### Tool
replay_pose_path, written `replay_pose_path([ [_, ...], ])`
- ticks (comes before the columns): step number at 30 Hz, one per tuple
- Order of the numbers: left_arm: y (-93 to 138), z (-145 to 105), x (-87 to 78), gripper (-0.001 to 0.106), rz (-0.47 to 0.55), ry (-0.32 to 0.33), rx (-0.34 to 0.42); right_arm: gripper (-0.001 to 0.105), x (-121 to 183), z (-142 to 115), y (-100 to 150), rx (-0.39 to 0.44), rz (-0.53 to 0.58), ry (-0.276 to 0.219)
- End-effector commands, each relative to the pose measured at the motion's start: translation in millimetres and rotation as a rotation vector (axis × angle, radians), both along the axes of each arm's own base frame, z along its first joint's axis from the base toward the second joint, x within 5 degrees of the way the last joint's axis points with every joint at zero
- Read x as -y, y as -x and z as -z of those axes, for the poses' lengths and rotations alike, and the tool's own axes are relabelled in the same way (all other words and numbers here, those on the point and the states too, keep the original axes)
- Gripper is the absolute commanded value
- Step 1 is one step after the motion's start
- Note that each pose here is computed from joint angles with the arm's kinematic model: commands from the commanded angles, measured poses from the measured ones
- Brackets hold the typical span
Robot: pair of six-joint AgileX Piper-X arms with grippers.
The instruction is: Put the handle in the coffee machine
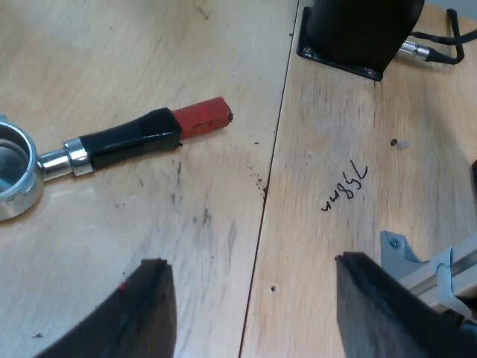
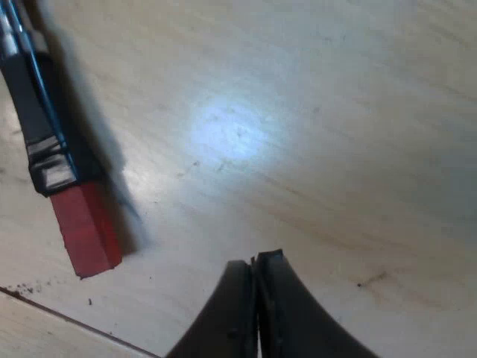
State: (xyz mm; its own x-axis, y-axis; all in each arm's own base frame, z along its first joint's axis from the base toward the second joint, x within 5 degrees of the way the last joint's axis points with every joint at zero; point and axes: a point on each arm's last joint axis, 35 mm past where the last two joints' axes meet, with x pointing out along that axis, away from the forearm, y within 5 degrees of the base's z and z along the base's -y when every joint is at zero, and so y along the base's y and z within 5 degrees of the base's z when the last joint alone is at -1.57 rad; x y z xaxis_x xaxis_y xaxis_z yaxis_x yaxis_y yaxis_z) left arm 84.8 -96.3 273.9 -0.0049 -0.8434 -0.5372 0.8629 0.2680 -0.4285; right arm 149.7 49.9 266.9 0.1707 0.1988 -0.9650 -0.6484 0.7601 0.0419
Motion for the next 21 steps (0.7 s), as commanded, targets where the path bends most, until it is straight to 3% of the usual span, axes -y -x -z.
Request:
replay_pose_path([
  [1, -0.3, -2.9, 1.1, 0.051, 0.012, 0.014, 0.016, 0.000, -17.4, 6.6, -5.2, -0.015, -0.044, 0.082],
  [7, -0.3, -2.9, 1.1, 0.051, 0.012, 0.014, 0.016, 0.000, -47.9, 30.5, -17.4, -0.056, -0.102, 0.156],
  [21, 0.1, -2.4, 0.8, 0.051, 0.012, 0.010, 0.010, 0.000, -96.3, 84.8, -23.2, -0.169, -0.239, 0.235],
])
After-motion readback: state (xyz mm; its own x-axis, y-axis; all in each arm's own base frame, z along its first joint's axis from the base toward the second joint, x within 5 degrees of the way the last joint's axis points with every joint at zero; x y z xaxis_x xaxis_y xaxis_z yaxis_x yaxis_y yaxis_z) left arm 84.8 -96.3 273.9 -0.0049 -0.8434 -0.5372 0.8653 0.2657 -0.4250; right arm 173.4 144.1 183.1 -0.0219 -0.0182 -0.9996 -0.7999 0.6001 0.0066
